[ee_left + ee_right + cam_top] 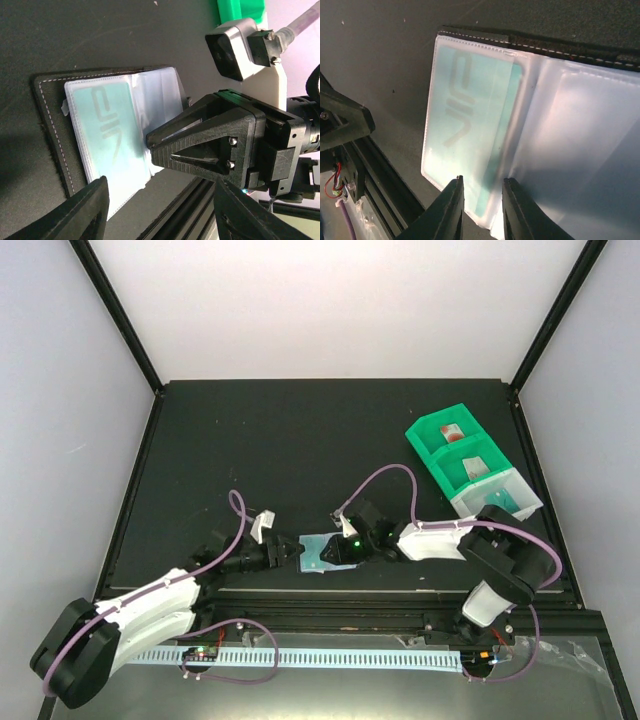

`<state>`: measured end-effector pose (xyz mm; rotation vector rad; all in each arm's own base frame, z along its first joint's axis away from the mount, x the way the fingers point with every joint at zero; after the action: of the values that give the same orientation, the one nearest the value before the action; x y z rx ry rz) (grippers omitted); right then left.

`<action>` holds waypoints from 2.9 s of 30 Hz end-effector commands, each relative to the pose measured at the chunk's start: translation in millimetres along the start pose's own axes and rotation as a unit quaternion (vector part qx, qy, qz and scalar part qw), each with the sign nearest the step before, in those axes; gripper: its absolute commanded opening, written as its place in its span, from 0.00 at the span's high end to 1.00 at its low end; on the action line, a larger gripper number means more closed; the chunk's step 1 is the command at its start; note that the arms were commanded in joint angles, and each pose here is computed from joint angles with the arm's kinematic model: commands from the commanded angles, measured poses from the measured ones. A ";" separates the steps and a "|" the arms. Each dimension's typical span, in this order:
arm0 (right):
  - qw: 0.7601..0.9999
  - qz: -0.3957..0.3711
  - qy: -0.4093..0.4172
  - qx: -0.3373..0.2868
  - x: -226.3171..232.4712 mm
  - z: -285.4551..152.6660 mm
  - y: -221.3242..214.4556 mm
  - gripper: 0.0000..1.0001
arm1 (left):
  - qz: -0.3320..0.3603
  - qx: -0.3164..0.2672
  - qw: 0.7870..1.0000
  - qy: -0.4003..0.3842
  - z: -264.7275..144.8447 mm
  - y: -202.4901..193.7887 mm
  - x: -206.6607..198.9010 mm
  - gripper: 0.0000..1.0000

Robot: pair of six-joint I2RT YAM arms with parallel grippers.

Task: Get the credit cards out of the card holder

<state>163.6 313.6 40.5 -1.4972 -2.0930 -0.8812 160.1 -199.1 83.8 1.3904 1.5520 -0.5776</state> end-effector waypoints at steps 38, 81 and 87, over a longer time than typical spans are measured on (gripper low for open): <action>0.997 0.023 -0.078 0.006 -36.7 24.9 -11.0 0.88 | -0.005 0.017 1.000 -0.021 19.4 6.6 0.1 0.46; 0.998 0.021 -0.061 0.004 -37.9 28.3 -14.6 0.86 | -0.012 0.041 0.998 -0.052 29.1 8.1 -20.1 0.51; 0.999 0.027 -0.031 0.007 -29.6 34.2 -13.5 0.84 | -0.012 0.045 0.997 -0.058 30.7 6.3 -27.1 0.51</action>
<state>171.5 328.5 31.1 -1.5027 -2.0569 -0.9458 166.8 -223.3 71.1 1.3985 1.5585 -0.7265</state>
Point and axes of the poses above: each gripper's point midway between its finger pads, its own z axis out along the fingers, its own x axis along the line the jaws close on, y = z × x, the point moved 2 cm from there along -z, back along the fingers, and after that the axes turned 3 degrees about -z, right-handed, at the moved point
